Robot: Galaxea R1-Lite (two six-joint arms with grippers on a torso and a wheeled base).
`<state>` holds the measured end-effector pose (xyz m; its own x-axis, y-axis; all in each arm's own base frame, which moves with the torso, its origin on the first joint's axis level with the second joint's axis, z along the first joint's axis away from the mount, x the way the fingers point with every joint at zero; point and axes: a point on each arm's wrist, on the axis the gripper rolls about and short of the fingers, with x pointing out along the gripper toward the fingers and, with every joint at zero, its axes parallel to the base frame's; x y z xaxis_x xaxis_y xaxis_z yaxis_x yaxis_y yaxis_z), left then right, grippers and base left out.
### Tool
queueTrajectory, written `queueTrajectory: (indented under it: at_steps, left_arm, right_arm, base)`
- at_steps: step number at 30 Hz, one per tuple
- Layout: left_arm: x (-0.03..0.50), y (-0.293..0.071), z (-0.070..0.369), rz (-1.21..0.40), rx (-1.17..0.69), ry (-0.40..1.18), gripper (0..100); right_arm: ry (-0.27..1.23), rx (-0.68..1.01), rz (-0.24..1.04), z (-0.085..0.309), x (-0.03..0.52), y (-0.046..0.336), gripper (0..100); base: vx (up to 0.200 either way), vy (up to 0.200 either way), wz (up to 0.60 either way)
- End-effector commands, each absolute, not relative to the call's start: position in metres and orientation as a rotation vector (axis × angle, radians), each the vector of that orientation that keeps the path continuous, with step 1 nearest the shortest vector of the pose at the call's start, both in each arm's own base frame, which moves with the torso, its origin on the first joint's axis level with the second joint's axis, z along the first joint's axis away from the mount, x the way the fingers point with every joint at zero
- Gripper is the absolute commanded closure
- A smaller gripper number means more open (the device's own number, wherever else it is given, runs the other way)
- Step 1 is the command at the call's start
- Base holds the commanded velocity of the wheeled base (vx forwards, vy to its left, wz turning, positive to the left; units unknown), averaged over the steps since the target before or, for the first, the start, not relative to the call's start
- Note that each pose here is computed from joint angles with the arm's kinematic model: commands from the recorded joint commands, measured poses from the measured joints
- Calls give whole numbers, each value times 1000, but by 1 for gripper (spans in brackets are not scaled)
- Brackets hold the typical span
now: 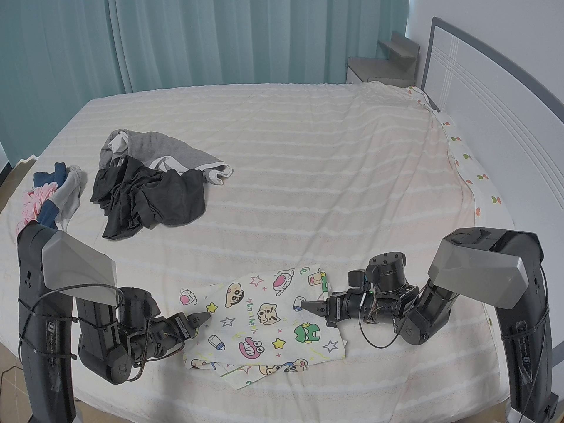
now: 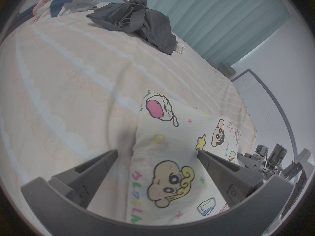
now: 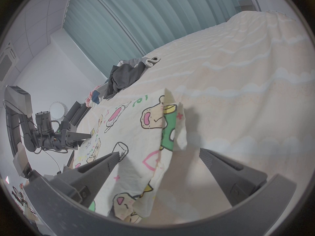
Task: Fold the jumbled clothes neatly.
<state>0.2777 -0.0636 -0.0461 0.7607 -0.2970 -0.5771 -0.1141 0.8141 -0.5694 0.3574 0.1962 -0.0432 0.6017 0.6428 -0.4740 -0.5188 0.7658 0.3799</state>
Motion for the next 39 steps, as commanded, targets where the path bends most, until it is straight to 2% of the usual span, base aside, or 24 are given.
queueTrajectory:
  at_steps: [1, 13, 22, 23, 25, 26, 39]
  left_arm:
    - [282, -69, -47, -119, -644, 702, 0]
    - [282, -95, -43, -185, -691, 708, 0]
    - [281, -98, -43, -193, -692, 713, 0]
    - [280, -99, -43, -195, -691, 713, 100]
    - [280, -99, -43, -194, -693, 713, 100]
    - [280, -99, -43, -194, -693, 713, 100]
    - [271, -102, -25, -194, -730, 690, 100]
  right_arm:
    - [642, 210, 677, -49, 358, 196, 0]
    - [635, 208, 685, -55, 362, 204, 0]
    - [632, 203, 702, -57, 360, 213, 0]
    - [631, 202, 706, -56, 359, 215, 0]
    - [631, 201, 713, -54, 358, 217, 0]
    - [631, 201, 713, -54, 358, 217, 100]
    - [628, 195, 736, -34, 333, 216, 100]
  base:
    - [0, 0, 0]
    - [0, 0, 0]
    - [0, 0, 0]
    - [0, 0, 0]
    - [0, 0, 0]
    - [0, 0, 0]
    - [0, 0, 0]
